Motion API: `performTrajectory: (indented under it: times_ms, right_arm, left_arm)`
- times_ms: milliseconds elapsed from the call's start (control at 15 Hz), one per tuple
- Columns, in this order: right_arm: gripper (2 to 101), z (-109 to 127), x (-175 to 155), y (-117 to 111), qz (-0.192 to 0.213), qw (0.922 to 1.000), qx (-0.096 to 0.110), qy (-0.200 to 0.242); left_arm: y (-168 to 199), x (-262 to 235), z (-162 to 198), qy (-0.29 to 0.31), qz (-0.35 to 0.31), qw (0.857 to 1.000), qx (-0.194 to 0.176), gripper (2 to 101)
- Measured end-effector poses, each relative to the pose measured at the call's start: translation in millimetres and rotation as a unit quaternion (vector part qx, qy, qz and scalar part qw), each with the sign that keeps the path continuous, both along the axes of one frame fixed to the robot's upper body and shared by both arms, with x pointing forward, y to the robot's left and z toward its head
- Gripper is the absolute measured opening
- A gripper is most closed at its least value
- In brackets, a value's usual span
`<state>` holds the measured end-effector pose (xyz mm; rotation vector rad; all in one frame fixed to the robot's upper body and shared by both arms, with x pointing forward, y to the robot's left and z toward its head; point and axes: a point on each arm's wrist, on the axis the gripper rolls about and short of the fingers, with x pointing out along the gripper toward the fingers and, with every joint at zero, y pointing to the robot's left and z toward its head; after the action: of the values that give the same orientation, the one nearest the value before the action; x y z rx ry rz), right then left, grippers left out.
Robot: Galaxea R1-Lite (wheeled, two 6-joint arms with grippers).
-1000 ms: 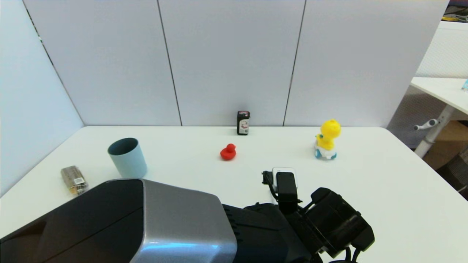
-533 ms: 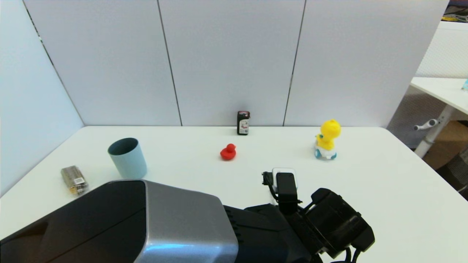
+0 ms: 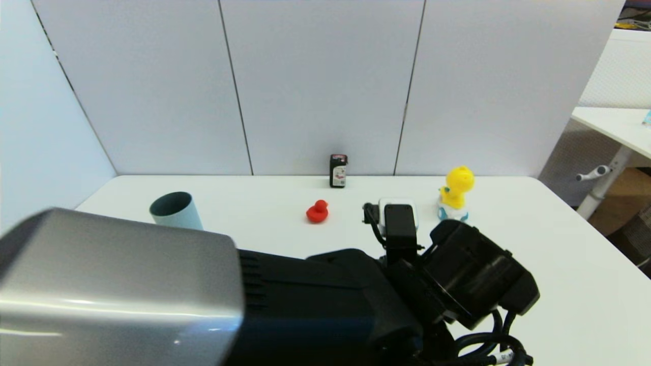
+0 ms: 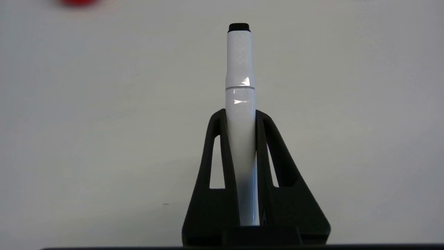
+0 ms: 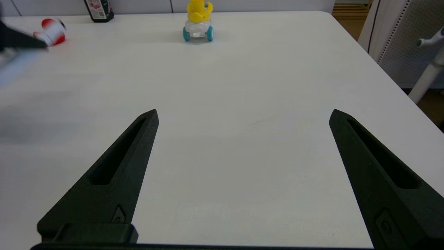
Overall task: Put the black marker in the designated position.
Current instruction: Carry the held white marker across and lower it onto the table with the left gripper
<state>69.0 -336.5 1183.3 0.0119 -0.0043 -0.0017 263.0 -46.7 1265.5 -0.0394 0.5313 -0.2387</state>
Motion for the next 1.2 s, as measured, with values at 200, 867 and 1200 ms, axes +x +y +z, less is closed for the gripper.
performTrajectory:
  times_ms: [200, 867, 1200]
  right_arm:
    - [97.3, 0, 0, 0, 0.000, 1.0000, 0.000, 0.000]
    - [97.3, 0, 0, 0, 0.000, 1.0000, 0.000, 0.000]
    - [97.4, 0, 0, 0, 0.000, 1.0000, 0.000, 0.000]
  left_arm:
    - [46, -1, 67, -0.036, -0.011, 0.999, 0.017, 11.9]
    - [333, 101, 212, -0.111, -0.008, 0.949, 0.294, 11.9]
    - [375, 162, 156, -0.134, -0.396, 0.803, 0.425, 11.9]
